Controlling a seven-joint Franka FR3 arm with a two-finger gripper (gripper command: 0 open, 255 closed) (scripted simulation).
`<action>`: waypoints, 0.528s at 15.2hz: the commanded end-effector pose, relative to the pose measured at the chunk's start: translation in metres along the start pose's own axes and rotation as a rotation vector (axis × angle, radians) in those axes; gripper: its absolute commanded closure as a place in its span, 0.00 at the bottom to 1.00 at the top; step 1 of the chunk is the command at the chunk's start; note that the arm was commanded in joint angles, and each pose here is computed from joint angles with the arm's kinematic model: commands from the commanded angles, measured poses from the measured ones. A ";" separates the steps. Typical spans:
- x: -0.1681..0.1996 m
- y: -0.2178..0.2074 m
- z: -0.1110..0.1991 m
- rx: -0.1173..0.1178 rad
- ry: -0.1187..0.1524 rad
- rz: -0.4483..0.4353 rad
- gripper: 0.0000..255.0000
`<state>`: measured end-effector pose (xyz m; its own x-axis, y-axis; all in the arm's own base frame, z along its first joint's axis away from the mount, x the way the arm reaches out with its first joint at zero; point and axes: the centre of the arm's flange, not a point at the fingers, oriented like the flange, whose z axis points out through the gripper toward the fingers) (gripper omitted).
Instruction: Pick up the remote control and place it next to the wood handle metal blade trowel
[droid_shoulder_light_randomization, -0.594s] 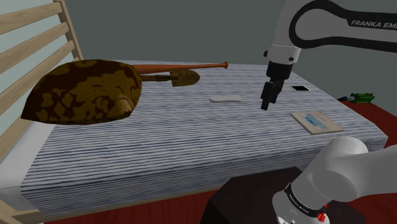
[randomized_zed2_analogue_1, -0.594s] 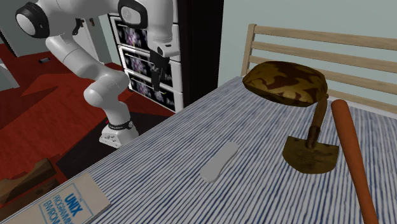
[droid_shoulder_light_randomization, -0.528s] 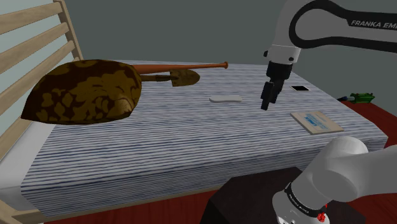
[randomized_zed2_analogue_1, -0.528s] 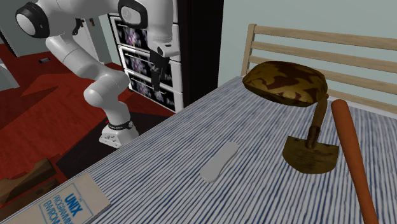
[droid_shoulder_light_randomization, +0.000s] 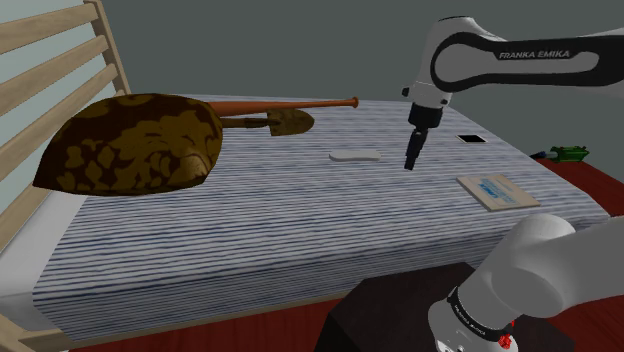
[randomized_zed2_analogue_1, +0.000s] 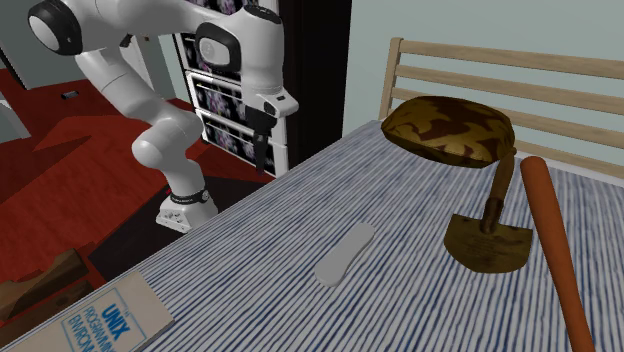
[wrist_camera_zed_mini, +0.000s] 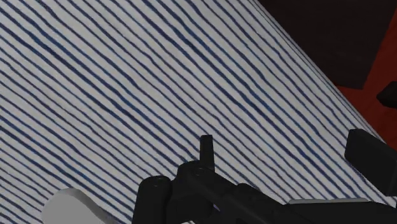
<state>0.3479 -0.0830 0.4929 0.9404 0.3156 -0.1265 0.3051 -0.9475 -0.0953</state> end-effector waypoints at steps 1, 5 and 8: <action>0.011 0.019 0.009 -0.015 0.008 -0.066 0.00; 0.036 0.057 0.025 -0.042 0.022 -0.187 0.00; 0.058 0.083 0.037 -0.062 0.032 -0.278 0.00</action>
<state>0.4130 -0.1370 0.4475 0.8423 0.5332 -0.0783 0.5292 -0.8458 -0.0672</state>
